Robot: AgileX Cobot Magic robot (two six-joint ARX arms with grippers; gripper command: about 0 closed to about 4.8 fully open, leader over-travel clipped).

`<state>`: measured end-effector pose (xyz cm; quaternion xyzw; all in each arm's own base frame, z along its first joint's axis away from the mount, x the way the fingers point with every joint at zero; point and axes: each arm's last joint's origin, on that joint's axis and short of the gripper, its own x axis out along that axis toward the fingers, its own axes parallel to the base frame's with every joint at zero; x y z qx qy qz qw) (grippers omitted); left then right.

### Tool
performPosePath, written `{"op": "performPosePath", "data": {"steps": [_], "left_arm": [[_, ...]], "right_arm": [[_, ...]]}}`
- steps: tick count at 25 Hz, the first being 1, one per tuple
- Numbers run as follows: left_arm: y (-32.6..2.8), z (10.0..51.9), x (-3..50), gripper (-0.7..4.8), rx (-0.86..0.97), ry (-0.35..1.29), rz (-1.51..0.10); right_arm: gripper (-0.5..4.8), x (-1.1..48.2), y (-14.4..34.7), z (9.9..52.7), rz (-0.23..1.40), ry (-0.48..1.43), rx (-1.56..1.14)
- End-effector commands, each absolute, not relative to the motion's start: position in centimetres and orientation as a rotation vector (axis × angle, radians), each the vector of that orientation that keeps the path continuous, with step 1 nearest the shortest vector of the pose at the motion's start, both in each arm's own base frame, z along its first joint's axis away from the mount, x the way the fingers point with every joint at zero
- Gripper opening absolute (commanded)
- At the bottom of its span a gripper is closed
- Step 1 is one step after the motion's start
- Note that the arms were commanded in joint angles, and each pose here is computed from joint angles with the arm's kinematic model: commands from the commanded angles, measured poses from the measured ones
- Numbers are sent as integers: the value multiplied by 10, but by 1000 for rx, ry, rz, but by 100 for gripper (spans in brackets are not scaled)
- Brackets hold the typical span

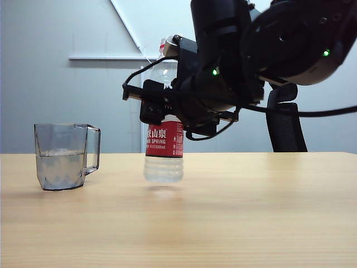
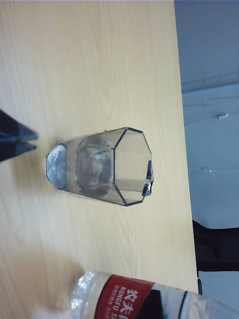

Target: Pick up the mineral water bottle on the table and pour water into the mug until it's half full.

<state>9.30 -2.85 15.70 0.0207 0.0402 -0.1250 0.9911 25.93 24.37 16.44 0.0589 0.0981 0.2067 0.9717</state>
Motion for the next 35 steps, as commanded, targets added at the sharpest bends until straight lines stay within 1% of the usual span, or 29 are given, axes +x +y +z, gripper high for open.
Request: {"op": "performPosePath", "data": {"steps": [1,5,6,9,10,13,15,16,17,18,29,32,35], "left_arm": [[-29,159,93,-2,36,67,-252],[-29,159,93,-2,36,66,-252],[-29,159,93,-2,36,66,-252],[-29,159,93,-2,36,66,-252],[-29,159,93,-2,35,67,-252],[-29,159,93,-2,36,66,-252],[-29,159,93,-2,36,66,-252],[-29,159,93,-2,36,66,-252],[-29,159,93,-2,36,66,-252],[-29,159,93,-2,36,66,-252],[-29,159,93,-2,36,66,-252],[-28,159,93,-2,36,66,-251],[-28,159,93,-2,36,66,-251]], "right_arm": [[261,259,242,171,394,137,103],[262,259,242,171,394,128,58],[279,259,242,171,389,128,57],[285,259,242,170,387,132,54],[296,259,242,169,387,136,51],[375,258,241,168,386,150,42],[382,258,242,166,386,161,35],[395,257,242,166,387,166,31],[457,256,241,165,387,165,32],[479,256,241,165,384,166,32],[479,237,242,169,354,152,30],[479,226,243,169,286,148,17],[479,220,243,167,262,157,2]]}}
